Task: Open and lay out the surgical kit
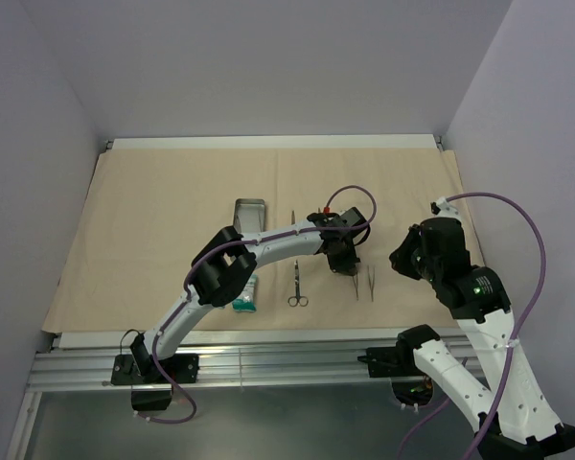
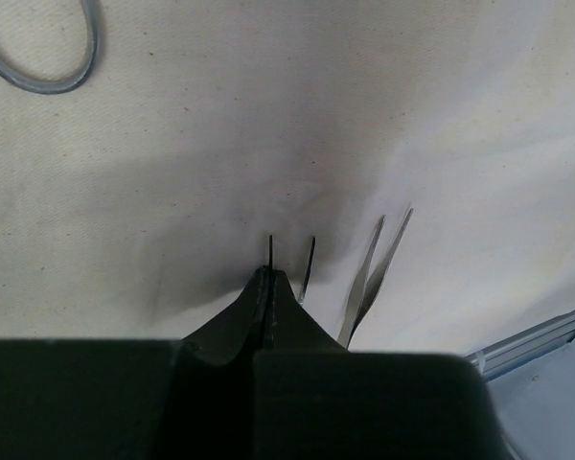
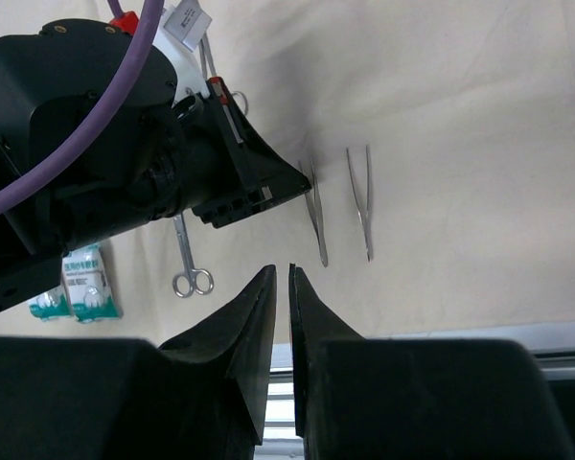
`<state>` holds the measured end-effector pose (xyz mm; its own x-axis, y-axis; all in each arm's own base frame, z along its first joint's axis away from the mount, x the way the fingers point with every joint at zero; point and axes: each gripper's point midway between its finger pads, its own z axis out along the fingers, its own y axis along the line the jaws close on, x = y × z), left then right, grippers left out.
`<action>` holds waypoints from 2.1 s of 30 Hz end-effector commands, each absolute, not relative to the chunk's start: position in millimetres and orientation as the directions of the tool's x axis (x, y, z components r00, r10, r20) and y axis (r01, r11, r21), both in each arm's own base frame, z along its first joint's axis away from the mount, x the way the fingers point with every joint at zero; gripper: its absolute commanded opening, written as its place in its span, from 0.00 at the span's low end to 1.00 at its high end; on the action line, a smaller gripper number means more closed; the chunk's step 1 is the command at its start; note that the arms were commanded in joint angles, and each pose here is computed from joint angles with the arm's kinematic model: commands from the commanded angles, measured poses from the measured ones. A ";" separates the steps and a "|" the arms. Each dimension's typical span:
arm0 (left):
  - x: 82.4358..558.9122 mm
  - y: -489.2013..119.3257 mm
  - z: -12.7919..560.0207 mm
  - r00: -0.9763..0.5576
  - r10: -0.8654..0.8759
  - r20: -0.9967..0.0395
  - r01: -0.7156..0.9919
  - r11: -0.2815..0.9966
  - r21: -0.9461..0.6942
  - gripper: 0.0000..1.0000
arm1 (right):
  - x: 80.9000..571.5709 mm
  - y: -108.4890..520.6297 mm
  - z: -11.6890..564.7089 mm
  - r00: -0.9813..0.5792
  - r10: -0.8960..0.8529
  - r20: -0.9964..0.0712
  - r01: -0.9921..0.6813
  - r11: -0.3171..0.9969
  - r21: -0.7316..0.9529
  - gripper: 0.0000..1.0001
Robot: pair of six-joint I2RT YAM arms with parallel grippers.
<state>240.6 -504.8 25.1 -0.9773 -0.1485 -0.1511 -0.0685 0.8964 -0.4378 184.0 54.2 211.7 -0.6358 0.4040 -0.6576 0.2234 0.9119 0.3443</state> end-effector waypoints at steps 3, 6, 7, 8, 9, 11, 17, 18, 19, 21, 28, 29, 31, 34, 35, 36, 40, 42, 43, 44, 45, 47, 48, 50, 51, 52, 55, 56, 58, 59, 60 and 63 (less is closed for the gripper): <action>248.0 -515.3 42.2 -0.968 -0.158 -0.196 -0.049 0.883 -0.467 0.02 | 184.4 54.0 210.4 -0.641 0.383 -0.665 0.209 0.921 0.328 0.18; 245.9 -513.7 37.7 -0.971 -0.148 -0.190 -0.048 0.891 -0.452 0.04 | 185.3 54.5 210.6 -0.642 0.379 -0.666 0.206 0.923 0.326 0.18; 246.4 -513.9 39.2 -0.970 -0.145 -0.194 -0.043 0.891 -0.452 0.05 | 185.8 54.4 210.6 -0.642 0.379 -0.667 0.207 0.923 0.326 0.18; 245.8 -512.9 38.7 -0.971 -0.143 -0.192 -0.043 0.894 -0.447 0.05 | 186.1 54.5 210.1 -0.644 0.378 -0.666 0.207 0.923 0.323 0.18; 244.6 -512.9 40.0 -0.972 -0.138 -0.193 -0.038 0.894 -0.446 0.07 | 186.5 54.6 210.0 -0.644 0.378 -0.666 0.207 0.923 0.323 0.18; 241.7 -512.4 40.7 -0.972 -0.129 -0.194 -0.031 0.897 -0.441 0.08 | 186.7 55.3 209.5 -0.646 0.378 -0.664 0.207 0.923 0.324 0.19; 234.8 -510.2 41.5 -0.976 -0.106 -0.193 -0.014 0.905 -0.424 0.13 | 190.0 57.5 208.4 -0.647 0.380 -0.660 0.207 0.922 0.328 0.19; 233.8 -508.8 41.6 -0.976 -0.103 -0.190 -0.014 0.908 -0.420 0.17 | 190.1 57.4 207.5 -0.649 0.379 -0.660 0.206 0.922 0.327 0.19; 232.5 -507.7 42.4 -0.977 -0.101 -0.189 -0.014 0.910 -0.415 0.18 | 190.4 57.6 207.6 -0.646 0.381 -0.661 0.206 0.921 0.329 0.19; 230.9 -505.2 50.5 -0.977 -0.100 -0.190 -0.011 0.908 -0.418 0.22 | 190.7 57.6 204.5 -0.650 0.377 -0.660 0.206 0.923 0.325 0.19; 236.2 -498.0 79.3 -0.971 -0.094 -0.218 0.013 0.896 -0.444 0.99 | 193.6 64.8 191.3 -0.667 0.390 -0.635 0.203 0.915 0.348 0.20; 240.9 -494.3 82.6 -0.970 -0.100 -0.221 0.008 0.896 -0.444 0.99 | 195.0 65.2 189.1 -0.668 0.395 -0.630 0.211 0.913 0.349 0.20; 250.5 -484.9 97.4 -0.958 -0.109 -0.265 0.018 0.900 -0.435 0.99 | 198.1 67.3 186.8 -0.669 0.401 -0.626 0.212 0.910 0.356 0.20; 268.7 -470.1 127.4 -0.936 -0.134 -0.326 0.027 0.895 -0.444 0.99 | 203.3 69.7 182.8 -0.671 0.418 -0.613 0.231 0.903 0.364 0.20; 274.0 -465.3 135.3 -0.929 -0.144 -0.340 0.025 0.895 -0.446 0.99 | 204.8 70.2 181.9 -0.671 0.419 -0.611 0.232 0.902 0.364 0.20; 276.2 -461.0 149.2 -0.923 -0.154 -0.353 0.026 0.889 -0.457 0.99 | 207.8 69.8 179.9 -0.668 0.425 -0.612 0.240 0.900 0.363 0.20; 306.1 -430.1 174.7 -0.907 -0.207 -0.367 0.007 0.864 -0.504 0.99 | 213.6 72.4 162.1 -0.685 0.434 -0.585 0.267 0.897 0.353 0.19; 321.1 -416.2 196.8 -0.890 -0.230 -0.393 0.029 0.832 -0.554 0.99 | 215.9 77.0 148.9 -0.708 0.437 -0.555 0.277 0.894 0.352 0.18; 339.5 -394.9 193.3 -0.886 -0.241 -0.397 0.019 0.835 -0.550 0.99 | 217.2 78.8 138.4 -0.724 0.451 -0.523 0.305 0.888 0.343 0.18; 351.0 -385.5 197.7 -0.879 -0.250 -0.406 0.026 0.825 -0.565 0.99 | 217.4 80.2 130.8 -0.736 0.452 -0.504 0.315 0.887 0.336 0.18; 357.5 -371.1 198.2 -0.878 -0.240 -0.415 0.034 0.833 -0.553 0.99 | 218.2 81.8 120.6 -0.747 0.454 -0.485 0.324 0.887 0.330 0.18; 387.8 -323.3 193.8 -0.858 -0.287 -0.425 -0.036 0.861 -0.508 0.99 | 218.7 87.5 102.4 -0.781 0.455 -0.427 0.343 0.885 0.315 0.17; 392.1 -298.2 184.6 -0.855 -0.275 -0.440 -0.057 0.892 -0.448 0.99 | 221.0 90.1 96.8 -0.786 0.454 -0.419 0.342 0.885 0.317 0.15; 412.2 -243.5 173.8 -0.834 -0.336 -0.438 -0.147 0.900 -0.410 0.99 | 223.5 91.6 83.9 -0.801 0.461 -0.382 0.368 0.882 0.294 0.15; 409.9 -221.7 164.3 -0.829 -0.348 -0.438 -0.168 0.901 -0.399 0.98 | 225.6 92.5 80.3 -0.802 0.464 -0.375 0.375 0.881 0.289 0.15; 419.1 -186.9 157.7 -0.807 -0.409 -0.426 -0.234 0.884 -0.404 0.96 | 226.8 92.4 76.5 -0.802 0.472 -0.366 0.388 0.877 0.282 0.15; 418.3 -117.2 133.9 -0.759 -0.521 -0.390 -0.357 0.834 -0.420 0.93 | 228.9 90.7 61.5 -0.800 0.497 -0.336 0.435 0.866 0.246 0.15; 416.2 -103.6 128.2 -0.751 -0.544 -0.375 -0.381 0.820 -0.427 0.92 | 227.2 88.7 52.7 -0.804 0.502 -0.319 0.452 0.864 0.221 0.15; 407.5 -61.5 106.4 -0.713 -0.609 -0.347 -0.473 0.783 -0.403 0.91 | 227.5 89.2 45.0 -0.799 0.518 -0.304 0.474 0.855 0.212 0.15; 405.0 -51.4 100.6 -0.705 -0.625 -0.334 -0.493 0.771 -0.403 0.89 | 226.5 88.9 41.2 -0.801 0.520 -0.296 0.479 0.854 0.204 0.15; 398.7 -47.6 90.2 -0.715 -0.622 -0.319 -0.499 0.774 -0.390 0.88 | 226.4 88.2 35.7 -0.803 0.522 -0.287 0.487 0.853 0.189 0.14; 396.2 -17.2 79.6 -0.688 -0.648 -0.326 -0.550 0.759 -0.349 0.87 | 225.5 83.8 28.6 -0.801 0.527 -0.286 0.503 0.850 0.158 0.15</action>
<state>381.7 -18.5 55.7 -0.6824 -0.6912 -0.2378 -0.6295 0.7211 -0.2893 216.8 87.2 32.8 -0.8294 0.5001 -0.2491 0.4719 0.8657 0.1669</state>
